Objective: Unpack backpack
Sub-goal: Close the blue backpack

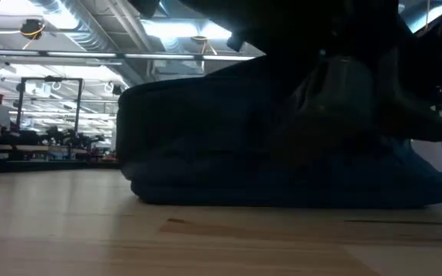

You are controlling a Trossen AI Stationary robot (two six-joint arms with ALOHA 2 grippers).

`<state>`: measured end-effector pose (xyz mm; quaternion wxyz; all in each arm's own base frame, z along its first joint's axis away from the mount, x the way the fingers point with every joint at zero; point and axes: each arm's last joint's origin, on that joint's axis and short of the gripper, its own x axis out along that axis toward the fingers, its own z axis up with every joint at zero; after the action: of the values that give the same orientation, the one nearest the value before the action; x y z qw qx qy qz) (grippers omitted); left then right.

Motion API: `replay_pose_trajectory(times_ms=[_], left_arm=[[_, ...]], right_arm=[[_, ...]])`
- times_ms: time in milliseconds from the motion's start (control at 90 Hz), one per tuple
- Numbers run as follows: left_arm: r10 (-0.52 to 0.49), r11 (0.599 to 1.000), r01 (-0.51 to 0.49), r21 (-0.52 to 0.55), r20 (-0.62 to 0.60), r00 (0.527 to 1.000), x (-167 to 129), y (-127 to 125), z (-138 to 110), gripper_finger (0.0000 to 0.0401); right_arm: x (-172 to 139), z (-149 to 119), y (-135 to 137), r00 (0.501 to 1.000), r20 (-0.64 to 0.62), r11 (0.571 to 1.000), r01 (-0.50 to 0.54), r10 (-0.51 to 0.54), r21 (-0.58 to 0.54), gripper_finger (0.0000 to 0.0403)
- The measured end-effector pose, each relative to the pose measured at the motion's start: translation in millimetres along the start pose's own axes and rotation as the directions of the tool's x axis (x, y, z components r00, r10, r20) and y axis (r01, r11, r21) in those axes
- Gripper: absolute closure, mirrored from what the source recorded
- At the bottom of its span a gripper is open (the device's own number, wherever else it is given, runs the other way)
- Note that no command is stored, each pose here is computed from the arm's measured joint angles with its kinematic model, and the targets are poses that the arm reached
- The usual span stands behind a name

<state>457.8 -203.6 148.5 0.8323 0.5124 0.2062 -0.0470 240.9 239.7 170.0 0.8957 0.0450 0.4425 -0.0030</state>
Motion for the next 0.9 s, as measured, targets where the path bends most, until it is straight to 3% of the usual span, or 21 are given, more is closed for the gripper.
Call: replay_pose_trajectory(times_ms=[211,400,533,700,811,900], left_arm=[[-0.015,1.000,0.015,0.020,0.005,1.000,8.3,-7.3,-6.1,0.0162],[0.011,0.996,-0.013,0.088,0.027,1.000,15.6,-17.8,-7.0,0.0162],[0.110,0.982,-0.110,0.151,0.005,0.994,9.0,-18.3,3.1,0.0162],[0.153,0.918,-0.159,0.363,0.046,0.987,1.3,-20.4,15.2,0.0162],[0.016,0.875,-0.101,0.474,0.180,0.983,3.2,-24.6,15.8,0.0162],[-0.094,0.775,-0.067,0.629,0.220,0.971,9.9,-24.2,6.3,0.0162]], right_arm=[[0.1,-0.3,-0.1,1.000,-0.006,1.000,-0.003,0.003,-0.024,0.0281],[-13.1,-9.8,5.4,0.978,-0.189,0.995,-0.093,0.086,-0.029,0.0281],[-36.3,-17.1,19.6,0.965,-0.250,0.995,-0.093,0.080,-0.042,0.0281],[-60.3,-21.2,36.6,0.971,-0.230,0.996,-0.072,0.059,-0.048,0.0281],[-69.7,-22.4,43.2,0.983,-0.179,0.997,-0.052,0.040,-0.060,0.0281],[-73.7,-22.3,45.1,0.987,-0.156,0.998,-0.038,0.028,-0.059,0.0281]])
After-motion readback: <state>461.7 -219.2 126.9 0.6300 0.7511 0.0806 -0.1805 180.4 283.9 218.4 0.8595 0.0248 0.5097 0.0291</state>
